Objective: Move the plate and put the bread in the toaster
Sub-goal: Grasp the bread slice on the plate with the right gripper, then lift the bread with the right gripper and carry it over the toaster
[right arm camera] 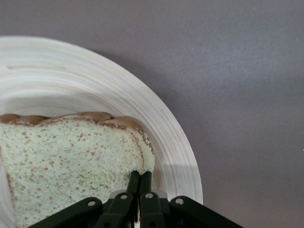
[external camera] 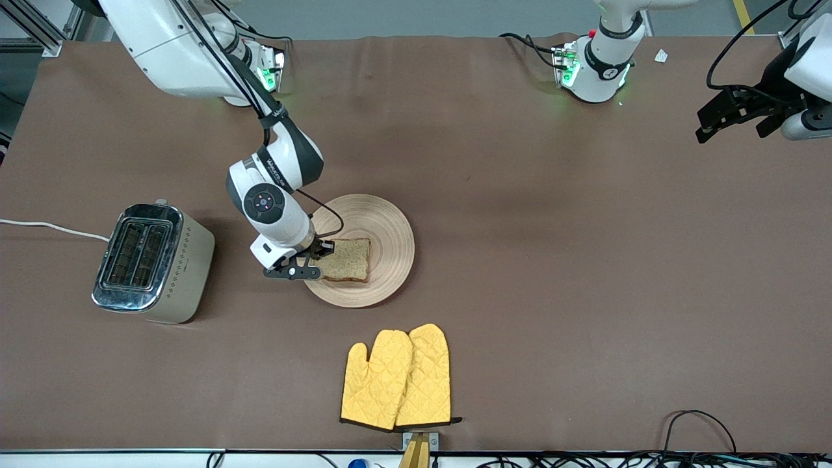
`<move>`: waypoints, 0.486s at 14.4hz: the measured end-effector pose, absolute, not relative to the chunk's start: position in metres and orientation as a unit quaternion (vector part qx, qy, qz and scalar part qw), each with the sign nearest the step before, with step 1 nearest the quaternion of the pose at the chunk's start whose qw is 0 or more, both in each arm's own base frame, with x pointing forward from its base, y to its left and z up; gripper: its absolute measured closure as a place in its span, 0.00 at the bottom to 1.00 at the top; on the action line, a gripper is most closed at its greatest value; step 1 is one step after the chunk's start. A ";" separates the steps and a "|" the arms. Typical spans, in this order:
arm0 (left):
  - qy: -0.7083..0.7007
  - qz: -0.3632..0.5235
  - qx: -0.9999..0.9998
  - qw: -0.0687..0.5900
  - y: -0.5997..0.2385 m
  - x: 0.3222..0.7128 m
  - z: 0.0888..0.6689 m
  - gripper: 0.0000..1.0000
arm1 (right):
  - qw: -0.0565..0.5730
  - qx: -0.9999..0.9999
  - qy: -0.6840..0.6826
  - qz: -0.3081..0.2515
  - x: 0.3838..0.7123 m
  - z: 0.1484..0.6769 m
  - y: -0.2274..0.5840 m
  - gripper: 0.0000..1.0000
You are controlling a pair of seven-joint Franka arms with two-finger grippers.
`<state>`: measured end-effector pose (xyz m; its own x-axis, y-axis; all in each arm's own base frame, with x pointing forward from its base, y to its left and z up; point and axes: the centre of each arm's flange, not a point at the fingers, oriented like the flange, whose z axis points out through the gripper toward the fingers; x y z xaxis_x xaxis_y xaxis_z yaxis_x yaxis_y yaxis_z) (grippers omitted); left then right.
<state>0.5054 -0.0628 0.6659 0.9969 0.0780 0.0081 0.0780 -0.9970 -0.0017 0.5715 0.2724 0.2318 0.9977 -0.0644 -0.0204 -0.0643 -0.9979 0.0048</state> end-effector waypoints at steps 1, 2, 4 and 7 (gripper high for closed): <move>-0.039 -0.004 -0.999 0.001 -0.062 0.505 0.666 0.00 | 0.002 0.999 -0.042 -0.008 0.575 0.243 0.276 0.97; -0.040 -0.005 -0.999 0.001 -0.062 0.506 0.666 0.00 | 0.005 0.999 -0.044 -0.007 0.577 0.258 0.283 0.97; -0.041 -0.004 -0.999 0.001 -0.061 0.506 0.666 0.00 | 0.017 0.999 -0.043 -0.010 0.575 0.295 0.303 0.97; -0.040 -0.003 -0.999 0.001 -0.062 0.507 0.664 0.00 | 0.043 0.998 -0.055 -0.012 0.575 0.361 0.298 0.97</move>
